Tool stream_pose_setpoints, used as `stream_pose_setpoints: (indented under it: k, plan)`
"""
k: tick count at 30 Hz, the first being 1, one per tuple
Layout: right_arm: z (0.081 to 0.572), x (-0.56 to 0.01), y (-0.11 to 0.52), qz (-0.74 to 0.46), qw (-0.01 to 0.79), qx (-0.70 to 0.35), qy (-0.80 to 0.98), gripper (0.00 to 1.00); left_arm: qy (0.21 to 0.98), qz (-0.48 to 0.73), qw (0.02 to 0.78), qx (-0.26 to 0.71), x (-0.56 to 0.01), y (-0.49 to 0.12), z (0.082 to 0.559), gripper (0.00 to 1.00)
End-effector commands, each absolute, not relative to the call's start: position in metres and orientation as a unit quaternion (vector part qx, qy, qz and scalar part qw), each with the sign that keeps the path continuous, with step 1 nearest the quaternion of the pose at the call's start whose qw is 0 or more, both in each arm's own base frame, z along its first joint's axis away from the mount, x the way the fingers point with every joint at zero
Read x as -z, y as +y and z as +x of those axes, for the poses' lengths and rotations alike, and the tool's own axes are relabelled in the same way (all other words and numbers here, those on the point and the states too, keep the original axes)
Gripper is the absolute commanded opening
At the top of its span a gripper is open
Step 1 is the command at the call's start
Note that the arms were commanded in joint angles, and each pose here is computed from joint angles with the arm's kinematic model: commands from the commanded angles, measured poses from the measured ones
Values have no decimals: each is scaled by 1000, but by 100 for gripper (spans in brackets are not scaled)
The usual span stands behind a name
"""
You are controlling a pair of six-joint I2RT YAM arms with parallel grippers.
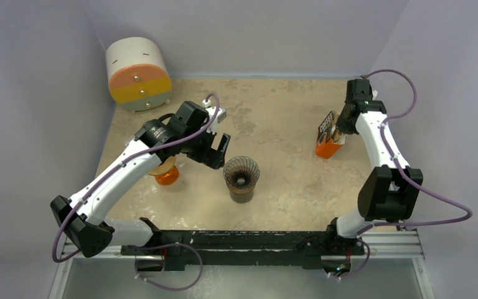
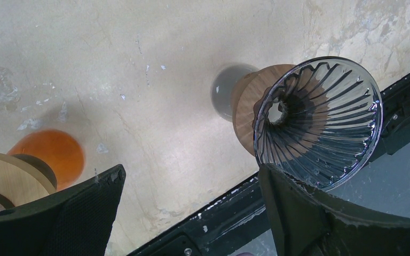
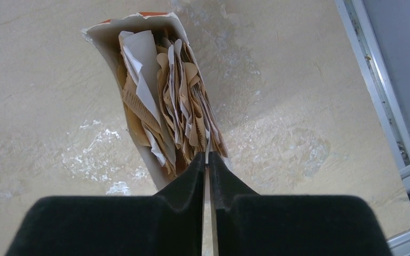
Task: Place the coffee filter in the dripper
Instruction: Pick up the coffee filter from the coffee filter holder.
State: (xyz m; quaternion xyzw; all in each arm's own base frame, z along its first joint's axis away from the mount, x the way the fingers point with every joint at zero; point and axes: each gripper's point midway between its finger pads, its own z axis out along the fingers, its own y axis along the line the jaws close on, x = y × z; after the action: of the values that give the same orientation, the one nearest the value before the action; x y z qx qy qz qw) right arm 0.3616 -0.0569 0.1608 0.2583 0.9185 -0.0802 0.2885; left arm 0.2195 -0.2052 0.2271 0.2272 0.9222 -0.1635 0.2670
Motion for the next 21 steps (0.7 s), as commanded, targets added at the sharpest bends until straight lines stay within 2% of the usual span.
stream_pose_setpoints:
  k: [1, 3, 21]
  plan:
    - [362, -162, -59, 266, 294, 79, 915, 5, 916, 239, 278, 165, -229, -208, 223, 94]
    - [362, -163, -59, 266, 294, 78, 915, 0, 916, 239, 277, 164, -228, -208, 223, 94]
    - [369, -208, -50, 251, 352, 41, 901, 0, 916, 232, 279, 169, -231, -207, 220, 94]
